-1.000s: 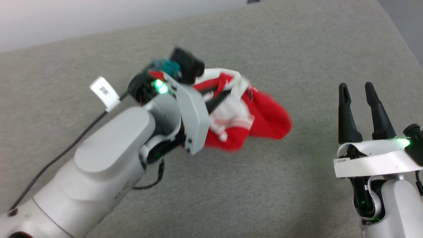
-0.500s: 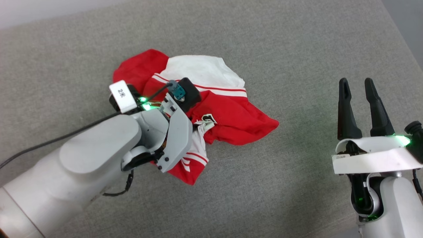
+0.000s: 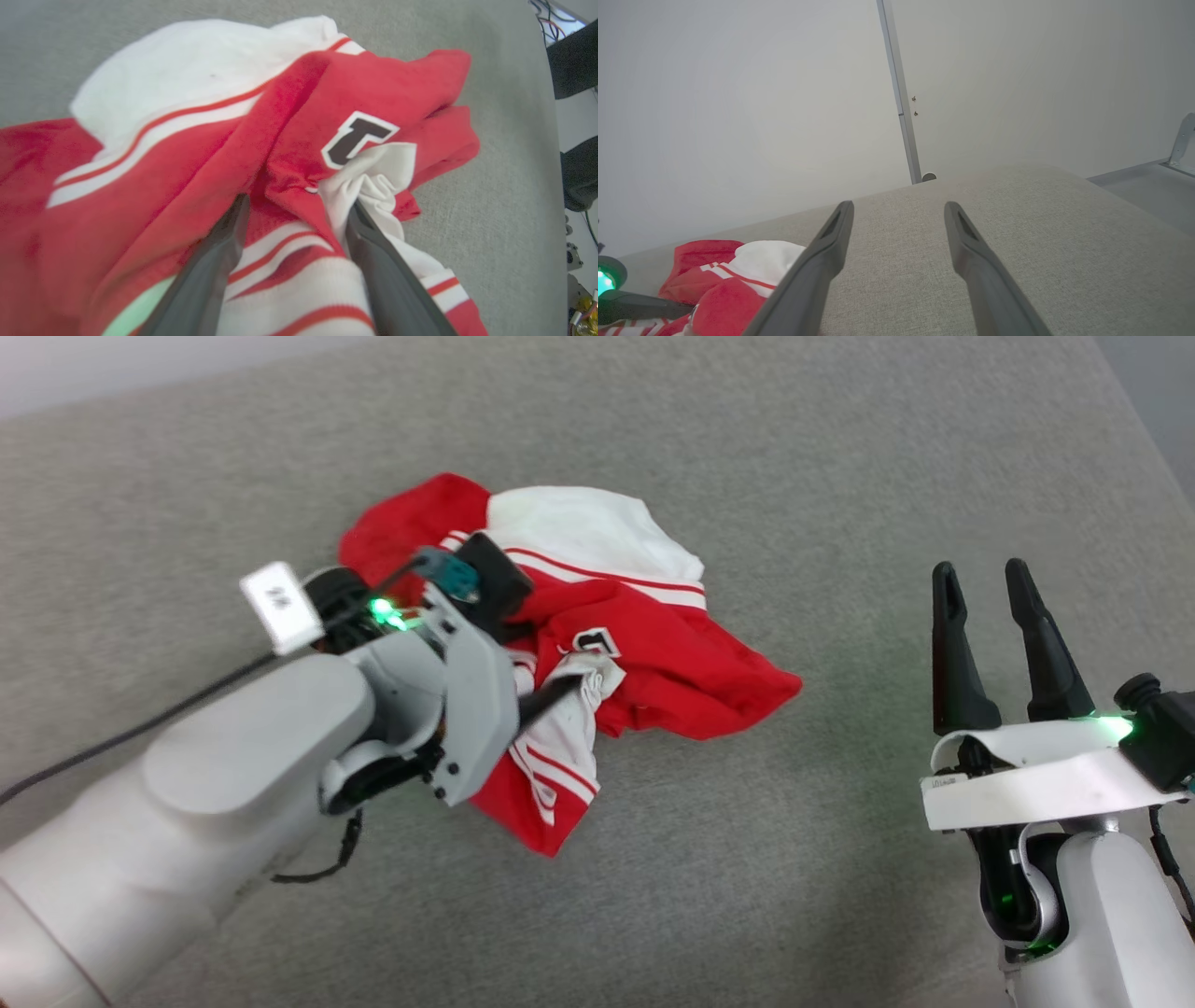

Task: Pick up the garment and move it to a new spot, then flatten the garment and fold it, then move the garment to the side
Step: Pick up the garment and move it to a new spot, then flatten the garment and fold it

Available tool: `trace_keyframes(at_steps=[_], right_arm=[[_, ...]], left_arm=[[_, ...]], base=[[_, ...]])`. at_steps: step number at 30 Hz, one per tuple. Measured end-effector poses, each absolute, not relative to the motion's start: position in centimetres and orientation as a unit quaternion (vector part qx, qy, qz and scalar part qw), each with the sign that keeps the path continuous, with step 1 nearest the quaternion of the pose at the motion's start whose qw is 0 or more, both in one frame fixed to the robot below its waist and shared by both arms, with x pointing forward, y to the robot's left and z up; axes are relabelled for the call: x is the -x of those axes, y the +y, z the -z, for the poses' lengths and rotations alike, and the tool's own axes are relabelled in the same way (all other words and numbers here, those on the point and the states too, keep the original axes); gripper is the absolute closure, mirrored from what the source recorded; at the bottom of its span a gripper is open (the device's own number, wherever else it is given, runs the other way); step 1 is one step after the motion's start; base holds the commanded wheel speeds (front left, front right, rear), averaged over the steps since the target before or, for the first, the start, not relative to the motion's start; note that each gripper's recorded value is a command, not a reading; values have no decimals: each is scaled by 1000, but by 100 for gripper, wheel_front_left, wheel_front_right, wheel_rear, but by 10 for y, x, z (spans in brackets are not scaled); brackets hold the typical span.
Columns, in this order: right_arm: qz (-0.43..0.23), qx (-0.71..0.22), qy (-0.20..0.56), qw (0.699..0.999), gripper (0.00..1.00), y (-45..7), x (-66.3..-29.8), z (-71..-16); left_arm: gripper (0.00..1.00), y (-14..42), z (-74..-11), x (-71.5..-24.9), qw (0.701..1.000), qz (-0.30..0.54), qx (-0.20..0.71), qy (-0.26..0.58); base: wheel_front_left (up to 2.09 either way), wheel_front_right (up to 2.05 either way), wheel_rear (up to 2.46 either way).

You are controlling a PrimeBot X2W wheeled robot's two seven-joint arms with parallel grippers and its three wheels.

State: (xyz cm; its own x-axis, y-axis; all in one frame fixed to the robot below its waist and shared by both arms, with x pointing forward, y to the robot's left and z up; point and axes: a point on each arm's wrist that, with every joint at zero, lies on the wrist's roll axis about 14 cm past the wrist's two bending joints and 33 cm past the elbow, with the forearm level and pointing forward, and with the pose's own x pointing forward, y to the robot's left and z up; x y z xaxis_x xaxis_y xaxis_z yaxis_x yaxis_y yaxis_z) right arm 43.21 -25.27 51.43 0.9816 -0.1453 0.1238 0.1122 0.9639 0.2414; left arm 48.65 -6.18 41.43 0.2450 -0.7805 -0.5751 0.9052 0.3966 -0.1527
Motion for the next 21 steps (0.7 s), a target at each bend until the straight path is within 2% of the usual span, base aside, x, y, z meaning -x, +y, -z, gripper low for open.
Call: trace_keyframes(at_steps=[7, 12, 21], right_arm=[[24, -106, -52, 993, 0, -234, -432, -508], [-28, -84, -27, 996, 0, -214, -436, -498], [-140, -41, 31, 989, 0, -172, -466, -498]], left_arm=[[0, -38, -465, -499, 835, 503, -32, 220], [0, -12, -482, -490, 865, 467, 18, 181], [0, 55, -484, -465, 933, 323, 92, 131]], base=[[0, 0, 0], [0, 0, 0], [0, 0, 0]])
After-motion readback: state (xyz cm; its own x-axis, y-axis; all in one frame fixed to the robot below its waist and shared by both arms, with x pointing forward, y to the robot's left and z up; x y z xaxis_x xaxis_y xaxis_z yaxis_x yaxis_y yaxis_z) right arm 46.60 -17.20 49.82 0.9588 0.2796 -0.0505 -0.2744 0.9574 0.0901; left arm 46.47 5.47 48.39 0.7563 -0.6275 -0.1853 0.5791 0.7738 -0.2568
